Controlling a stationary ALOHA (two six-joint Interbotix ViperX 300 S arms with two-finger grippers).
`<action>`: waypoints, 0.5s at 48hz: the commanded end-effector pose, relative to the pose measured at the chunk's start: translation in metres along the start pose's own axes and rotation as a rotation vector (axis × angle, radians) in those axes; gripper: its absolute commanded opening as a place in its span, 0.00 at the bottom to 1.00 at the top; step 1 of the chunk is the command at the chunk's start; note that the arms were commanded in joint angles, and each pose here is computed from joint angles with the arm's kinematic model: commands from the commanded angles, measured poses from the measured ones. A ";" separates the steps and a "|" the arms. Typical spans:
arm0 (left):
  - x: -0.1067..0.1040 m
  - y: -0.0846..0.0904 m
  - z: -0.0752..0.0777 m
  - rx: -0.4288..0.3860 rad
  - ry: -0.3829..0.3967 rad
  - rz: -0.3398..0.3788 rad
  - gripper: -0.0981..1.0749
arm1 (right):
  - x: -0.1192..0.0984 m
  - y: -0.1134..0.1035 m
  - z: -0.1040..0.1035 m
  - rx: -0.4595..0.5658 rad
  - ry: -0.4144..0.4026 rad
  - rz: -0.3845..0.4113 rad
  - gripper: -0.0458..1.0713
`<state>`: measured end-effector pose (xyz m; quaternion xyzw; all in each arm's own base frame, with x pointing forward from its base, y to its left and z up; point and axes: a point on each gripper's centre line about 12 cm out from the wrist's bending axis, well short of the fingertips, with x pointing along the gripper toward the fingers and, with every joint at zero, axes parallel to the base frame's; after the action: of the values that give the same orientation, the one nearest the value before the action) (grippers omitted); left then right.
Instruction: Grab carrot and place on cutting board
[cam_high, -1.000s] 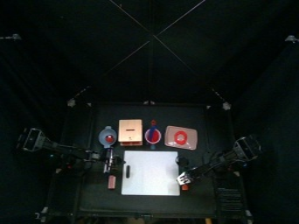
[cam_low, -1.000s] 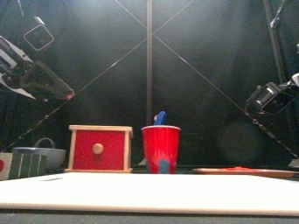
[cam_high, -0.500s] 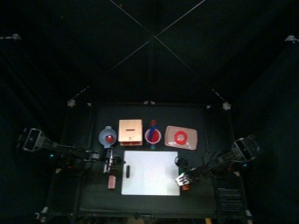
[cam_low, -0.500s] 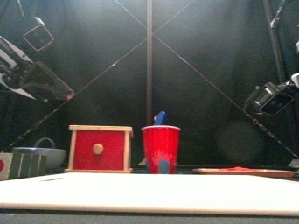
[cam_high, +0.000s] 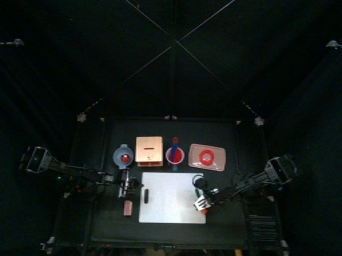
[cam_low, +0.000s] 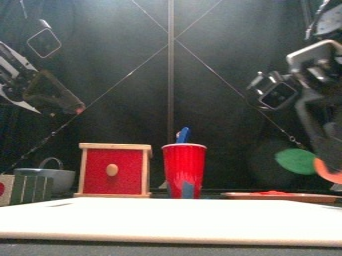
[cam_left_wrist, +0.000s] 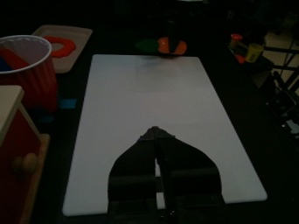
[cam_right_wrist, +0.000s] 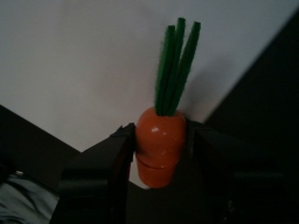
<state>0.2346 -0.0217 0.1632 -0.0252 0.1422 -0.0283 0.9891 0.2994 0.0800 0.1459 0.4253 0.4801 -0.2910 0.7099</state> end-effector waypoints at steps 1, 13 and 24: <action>0.002 0.001 0.007 -0.001 -0.022 0.006 0.33 | -0.013 0.022 0.022 0.030 -0.047 0.095 0.59; 0.002 0.005 0.006 -0.009 -0.018 0.020 0.33 | 0.010 0.046 0.066 0.104 -0.101 0.195 0.59; 0.001 0.005 0.005 -0.001 -0.017 0.022 0.33 | 0.033 0.065 0.086 0.146 -0.112 0.218 0.59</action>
<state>0.2354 -0.0170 0.1635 -0.0251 0.1419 -0.0187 0.9894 0.3890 0.0365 0.1373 0.4961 0.3883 -0.2813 0.7239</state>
